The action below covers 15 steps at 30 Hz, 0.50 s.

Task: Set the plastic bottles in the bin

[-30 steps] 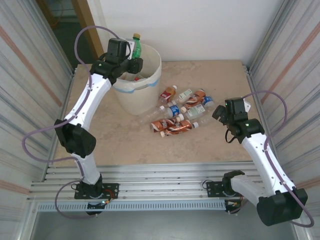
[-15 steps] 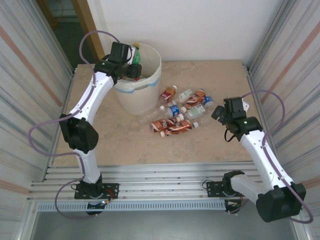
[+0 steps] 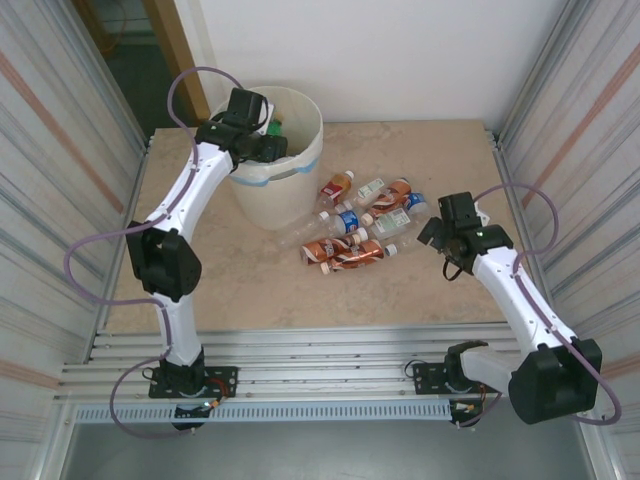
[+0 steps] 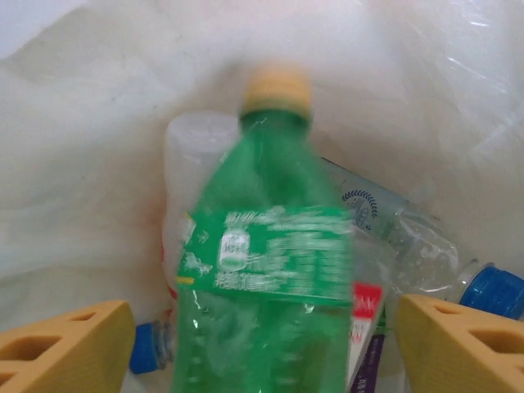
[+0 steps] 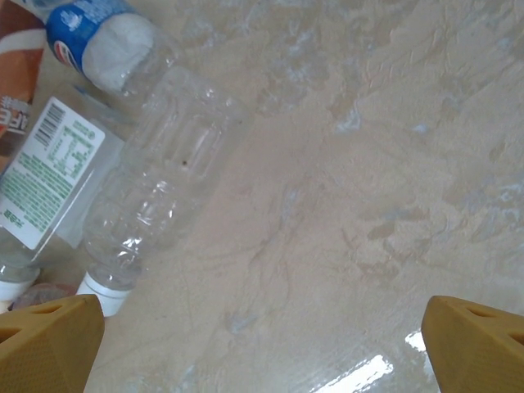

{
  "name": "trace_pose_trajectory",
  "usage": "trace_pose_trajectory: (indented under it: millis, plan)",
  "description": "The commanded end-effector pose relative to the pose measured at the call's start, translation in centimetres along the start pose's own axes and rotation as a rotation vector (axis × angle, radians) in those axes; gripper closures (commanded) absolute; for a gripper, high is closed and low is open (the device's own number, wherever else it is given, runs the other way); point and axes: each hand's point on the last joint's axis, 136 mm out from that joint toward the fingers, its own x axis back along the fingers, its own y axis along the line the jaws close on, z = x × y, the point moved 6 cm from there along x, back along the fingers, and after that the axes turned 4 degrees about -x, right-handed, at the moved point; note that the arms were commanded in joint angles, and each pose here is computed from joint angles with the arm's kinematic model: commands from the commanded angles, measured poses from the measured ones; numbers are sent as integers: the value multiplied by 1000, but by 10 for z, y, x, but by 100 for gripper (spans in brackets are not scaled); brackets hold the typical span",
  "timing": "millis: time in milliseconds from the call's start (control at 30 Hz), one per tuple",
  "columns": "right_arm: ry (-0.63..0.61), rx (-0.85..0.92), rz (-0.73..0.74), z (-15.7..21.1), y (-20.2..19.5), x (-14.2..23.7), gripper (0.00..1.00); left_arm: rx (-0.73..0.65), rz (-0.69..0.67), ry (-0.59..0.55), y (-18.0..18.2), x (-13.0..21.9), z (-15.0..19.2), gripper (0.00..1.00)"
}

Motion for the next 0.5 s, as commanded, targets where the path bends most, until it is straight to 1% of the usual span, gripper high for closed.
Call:
trace_pose_trajectory:
  millis: [0,33,133,333,467]
  plan:
    - [62,-56,-11,13,-3,-9,2,6,-14,-57,7,23,-15,10]
    - [72,-63,-24,15,-2,-11,2,9,-14,-70,7,28,-18,7]
    - [100,-76,-46,22,-1,-18,2,19,-12,-105,8,43,-23,1]
    - [147,-94,-102,31,6,-28,2,18,3,-216,3,86,-36,1]
    - [148,-113,-152,29,15,-34,1,4,29,-298,-10,118,-36,1]
